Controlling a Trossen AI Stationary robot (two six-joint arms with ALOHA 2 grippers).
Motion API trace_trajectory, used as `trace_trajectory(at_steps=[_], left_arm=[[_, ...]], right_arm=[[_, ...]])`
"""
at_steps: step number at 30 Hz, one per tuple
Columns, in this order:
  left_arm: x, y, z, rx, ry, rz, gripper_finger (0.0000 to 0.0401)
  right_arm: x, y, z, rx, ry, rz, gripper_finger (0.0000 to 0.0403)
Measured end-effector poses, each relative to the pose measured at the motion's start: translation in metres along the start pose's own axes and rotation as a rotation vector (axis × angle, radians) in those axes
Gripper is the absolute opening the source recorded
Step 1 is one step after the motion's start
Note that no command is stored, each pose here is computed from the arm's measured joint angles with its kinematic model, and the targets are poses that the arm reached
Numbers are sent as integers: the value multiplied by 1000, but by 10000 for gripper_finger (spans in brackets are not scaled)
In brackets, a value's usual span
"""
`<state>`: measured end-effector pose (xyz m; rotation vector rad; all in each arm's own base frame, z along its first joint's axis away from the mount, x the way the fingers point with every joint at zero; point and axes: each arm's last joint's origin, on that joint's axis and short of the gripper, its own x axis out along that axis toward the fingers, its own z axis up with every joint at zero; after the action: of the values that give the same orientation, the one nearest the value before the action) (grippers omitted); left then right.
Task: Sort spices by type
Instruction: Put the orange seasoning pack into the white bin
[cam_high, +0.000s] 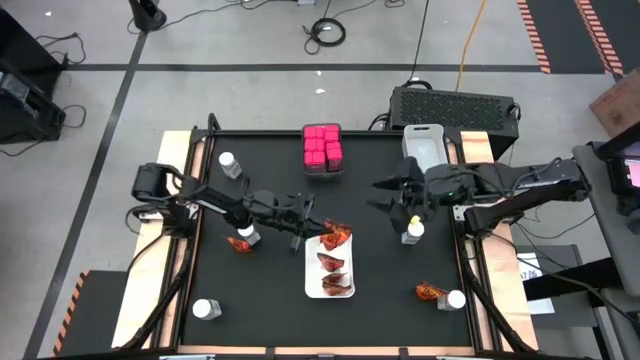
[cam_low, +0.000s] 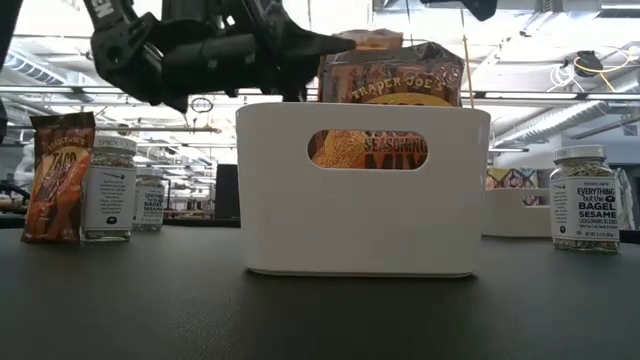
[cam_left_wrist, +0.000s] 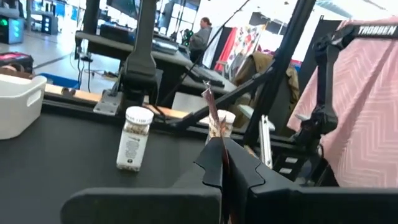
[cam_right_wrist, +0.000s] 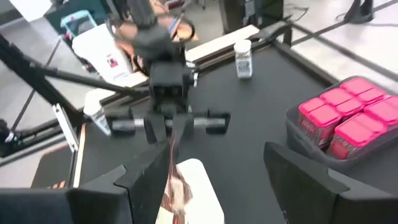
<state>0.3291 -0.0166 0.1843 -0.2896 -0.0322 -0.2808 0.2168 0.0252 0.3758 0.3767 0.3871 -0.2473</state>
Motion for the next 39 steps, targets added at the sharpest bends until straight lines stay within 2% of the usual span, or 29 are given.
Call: trace_trajectory(at_steps=[6, 15, 24, 28, 33, 39], left_arm=[[9, 7, -13, 34, 37, 17, 0], [13, 5, -27, 28, 105, -44, 0], [12, 7, -35, 140, 190, -45, 0], [12, 7, -35, 217, 182, -60, 0], [11, 7, -38, 220, 221, -65, 0], [11, 7, -39, 226, 221, -68, 29]], right_arm=[[-11, -1, 3, 35, -29, 14, 254], [-12, 0, 1, 37, -19, 21, 254], [-12, 0, 1, 75, -15, 16, 254], [-12, 0, 1, 95, -15, 16, 254], [-12, 0, 1, 108, -16, 16, 254], [-12, 0, 1, 115, -26, 15, 254]])
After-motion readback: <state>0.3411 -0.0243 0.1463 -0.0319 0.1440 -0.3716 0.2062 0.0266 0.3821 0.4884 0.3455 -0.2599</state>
